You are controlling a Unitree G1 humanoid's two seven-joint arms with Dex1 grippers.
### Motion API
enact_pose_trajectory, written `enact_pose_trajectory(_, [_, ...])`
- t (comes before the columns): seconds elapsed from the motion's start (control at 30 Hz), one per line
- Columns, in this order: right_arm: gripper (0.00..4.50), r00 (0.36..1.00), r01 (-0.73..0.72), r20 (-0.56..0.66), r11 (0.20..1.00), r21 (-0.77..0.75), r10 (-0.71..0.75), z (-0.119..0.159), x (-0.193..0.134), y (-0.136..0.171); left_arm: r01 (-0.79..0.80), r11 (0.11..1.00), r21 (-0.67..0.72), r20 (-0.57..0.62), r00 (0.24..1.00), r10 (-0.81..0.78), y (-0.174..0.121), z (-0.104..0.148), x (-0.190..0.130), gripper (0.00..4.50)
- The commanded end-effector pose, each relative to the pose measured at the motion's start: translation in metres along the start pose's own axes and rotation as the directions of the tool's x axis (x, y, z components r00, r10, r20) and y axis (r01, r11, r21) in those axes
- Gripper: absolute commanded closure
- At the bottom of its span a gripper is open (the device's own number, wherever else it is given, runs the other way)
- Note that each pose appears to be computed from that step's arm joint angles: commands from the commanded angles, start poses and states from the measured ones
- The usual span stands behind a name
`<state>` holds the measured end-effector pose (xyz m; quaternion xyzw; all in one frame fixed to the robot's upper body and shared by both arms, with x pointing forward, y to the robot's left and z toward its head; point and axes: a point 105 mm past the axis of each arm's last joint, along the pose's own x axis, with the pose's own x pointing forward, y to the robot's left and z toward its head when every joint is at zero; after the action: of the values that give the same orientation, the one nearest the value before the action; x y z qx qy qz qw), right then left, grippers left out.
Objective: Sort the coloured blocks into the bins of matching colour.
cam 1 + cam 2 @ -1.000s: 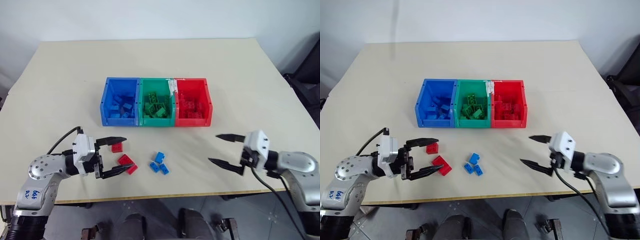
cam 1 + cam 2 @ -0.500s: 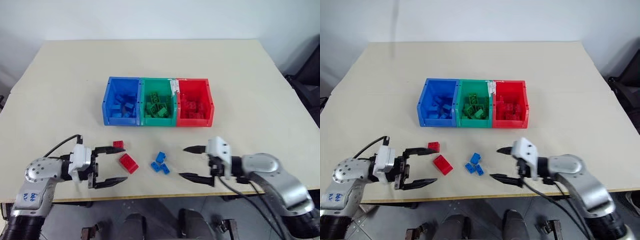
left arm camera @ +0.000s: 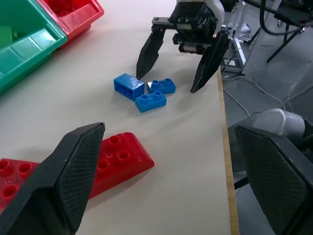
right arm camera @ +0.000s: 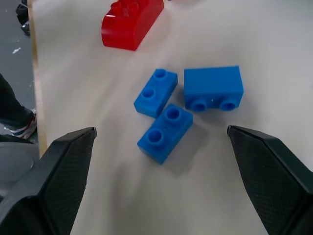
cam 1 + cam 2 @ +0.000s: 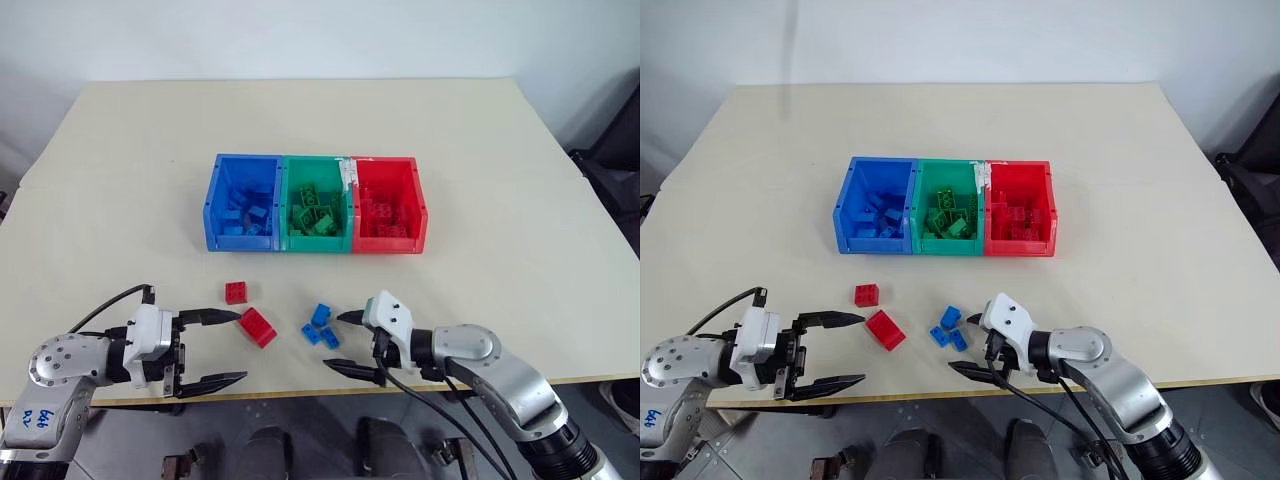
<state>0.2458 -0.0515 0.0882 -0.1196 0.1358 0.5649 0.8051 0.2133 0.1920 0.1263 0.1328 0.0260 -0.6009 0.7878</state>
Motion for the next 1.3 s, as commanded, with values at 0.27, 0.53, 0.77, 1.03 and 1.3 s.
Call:
enact_pose_trajectory(0.27, [1.53,0.997,0.063,-0.033,0.997,-0.035,-0.065,-0.010,0.007,-0.003,0.010,0.999,0.037,0.015,1.000,-0.010,0.003,0.015,-0.002,0.00])
enact_pose_trajectory(0.53, [4.06,0.997,0.034,-0.071,0.998,-0.056,-0.038,-0.014,-0.015,-0.009,-0.007,0.999,0.047,0.037,0.999,0.005,0.010,0.014,0.001,0.00])
enact_pose_trajectory(0.77, [4.06,0.990,-0.058,0.123,0.993,-0.105,0.071,0.051,-0.025,-0.015,-0.202,0.979,0.022,0.117,0.973,0.198,0.025,0.021,-0.010,0.00])
enact_pose_trajectory(1.03, [4.06,0.971,0.085,0.232,0.987,-0.138,-0.052,0.134,0.029,-0.068,-0.400,0.914,-0.064,0.099,0.909,0.405,0.022,0.004,-0.036,0.00])
enact_pose_trajectory(1.3, [4.06,0.943,0.277,0.233,0.948,-0.155,-0.238,0.182,0.090,-0.113,-0.537,0.838,-0.100,0.087,0.834,0.545,0.022,-0.010,-0.057,0.00])
